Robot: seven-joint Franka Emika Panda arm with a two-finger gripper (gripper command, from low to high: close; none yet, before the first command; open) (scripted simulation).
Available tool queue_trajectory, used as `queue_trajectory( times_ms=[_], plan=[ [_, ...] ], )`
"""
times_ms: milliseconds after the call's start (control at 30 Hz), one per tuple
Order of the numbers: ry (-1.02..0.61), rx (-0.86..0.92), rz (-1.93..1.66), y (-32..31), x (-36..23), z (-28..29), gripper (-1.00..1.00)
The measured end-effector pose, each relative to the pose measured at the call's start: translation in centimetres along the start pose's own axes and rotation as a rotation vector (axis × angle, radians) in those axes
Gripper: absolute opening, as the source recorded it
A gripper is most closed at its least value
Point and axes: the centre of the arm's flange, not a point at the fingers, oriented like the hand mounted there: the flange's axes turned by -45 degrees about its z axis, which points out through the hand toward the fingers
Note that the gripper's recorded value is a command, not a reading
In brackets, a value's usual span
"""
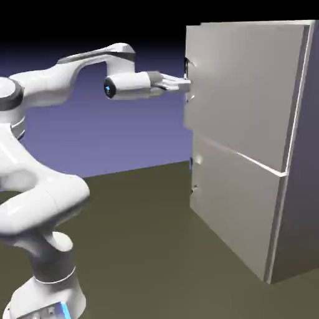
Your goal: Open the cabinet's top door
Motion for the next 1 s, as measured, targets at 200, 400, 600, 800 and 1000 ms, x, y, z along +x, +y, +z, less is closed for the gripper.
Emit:
queue_trajectory(
  times_ms=[200, 400, 600, 800, 1000],
  plan=[
    [-0.001, -0.012, 0.003, -0.2, 0.0, -0.5, -1.00],
    [-0.015, -0.007, 0.002, -0.2, -0.2, -0.2, -1.00],
    [-0.001, -0.042, -0.003, -0.6, -0.1, -1.8, -1.00],
    [0.001, -0.173, -0.005, -3.1, -0.1, -7.3, -1.00],
    [0.001, -0.310, -0.003, -6.5, 0.0, -12.6, -1.00]
  ],
)
